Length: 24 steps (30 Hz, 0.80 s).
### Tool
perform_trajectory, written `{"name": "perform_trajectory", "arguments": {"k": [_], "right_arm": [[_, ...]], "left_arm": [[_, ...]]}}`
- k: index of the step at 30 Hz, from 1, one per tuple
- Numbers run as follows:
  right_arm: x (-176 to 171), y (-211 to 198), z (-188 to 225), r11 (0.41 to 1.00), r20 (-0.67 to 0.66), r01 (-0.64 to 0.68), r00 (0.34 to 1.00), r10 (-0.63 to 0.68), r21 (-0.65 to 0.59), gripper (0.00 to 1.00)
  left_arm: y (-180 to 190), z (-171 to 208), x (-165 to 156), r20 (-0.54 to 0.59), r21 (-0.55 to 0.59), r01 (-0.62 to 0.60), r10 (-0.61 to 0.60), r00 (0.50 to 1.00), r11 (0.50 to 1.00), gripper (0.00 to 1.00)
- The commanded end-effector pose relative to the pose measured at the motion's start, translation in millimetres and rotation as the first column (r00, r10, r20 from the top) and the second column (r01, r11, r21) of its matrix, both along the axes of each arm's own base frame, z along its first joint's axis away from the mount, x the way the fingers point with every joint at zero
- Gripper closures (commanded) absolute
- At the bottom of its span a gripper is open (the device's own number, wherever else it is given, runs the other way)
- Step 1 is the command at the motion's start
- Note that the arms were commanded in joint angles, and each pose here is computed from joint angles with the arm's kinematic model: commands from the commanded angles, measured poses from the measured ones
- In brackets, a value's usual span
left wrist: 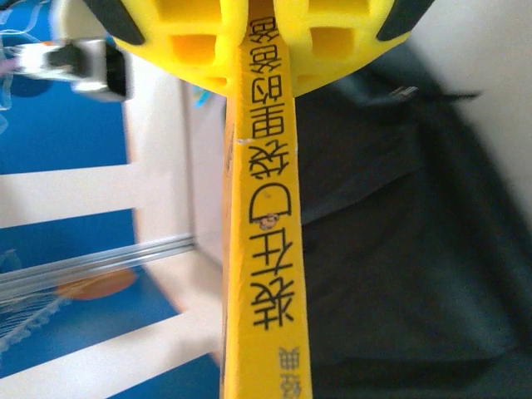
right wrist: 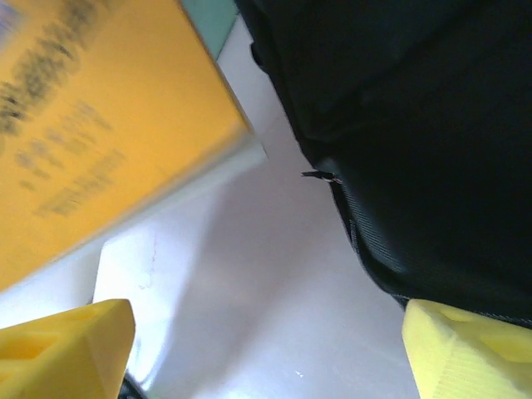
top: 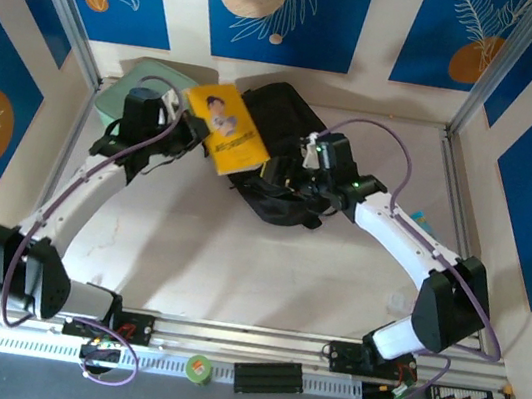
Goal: Pack the student bag
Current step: Pass the book.
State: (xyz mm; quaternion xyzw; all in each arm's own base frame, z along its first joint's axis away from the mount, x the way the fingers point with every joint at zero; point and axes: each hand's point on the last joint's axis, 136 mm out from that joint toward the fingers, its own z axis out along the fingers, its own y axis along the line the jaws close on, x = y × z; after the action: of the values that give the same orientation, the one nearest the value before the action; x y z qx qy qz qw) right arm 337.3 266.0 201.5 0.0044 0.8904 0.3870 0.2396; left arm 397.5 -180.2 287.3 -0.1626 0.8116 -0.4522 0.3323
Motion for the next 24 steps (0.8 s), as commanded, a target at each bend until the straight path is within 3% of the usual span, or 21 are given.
{"name": "perform_trajectory", "arguments": {"k": [1,5,11,14,18,24], "right_arm": [[-4,0,56,0.963,0.076,-0.032,0.997,0.012,0.267,0.09],[1,-27,61,0.915,0.067,0.046,0.995,-0.079,0.401,0.04],[15,-51,60,0.805,-0.074,0.175,0.984,-0.162,0.567,0.02],[23,-51,56,0.754,-0.158,0.22,0.975,-0.154,0.619,0.04],[36,-42,64,0.688,-0.17,0.209,0.978,-0.124,0.695,0.04],[49,-28,71,0.639,-0.189,0.211,0.976,-0.104,0.74,0.07]], "left_arm": [[-31,69,23,0.191,-0.163,0.022,0.01,0.982,0.986,1.0],[-54,63,33,0.175,-0.13,-0.006,0.029,0.984,0.991,1.0],[-89,69,38,0.194,-0.226,0.021,0.024,0.981,0.974,1.0],[-102,72,35,0.198,-0.26,0.027,0.026,0.98,0.965,1.0],[-110,72,33,0.192,-0.324,0.013,0.052,0.98,0.946,1.0],[-116,77,29,0.188,-0.371,0.024,0.05,0.981,0.928,1.0]]}}
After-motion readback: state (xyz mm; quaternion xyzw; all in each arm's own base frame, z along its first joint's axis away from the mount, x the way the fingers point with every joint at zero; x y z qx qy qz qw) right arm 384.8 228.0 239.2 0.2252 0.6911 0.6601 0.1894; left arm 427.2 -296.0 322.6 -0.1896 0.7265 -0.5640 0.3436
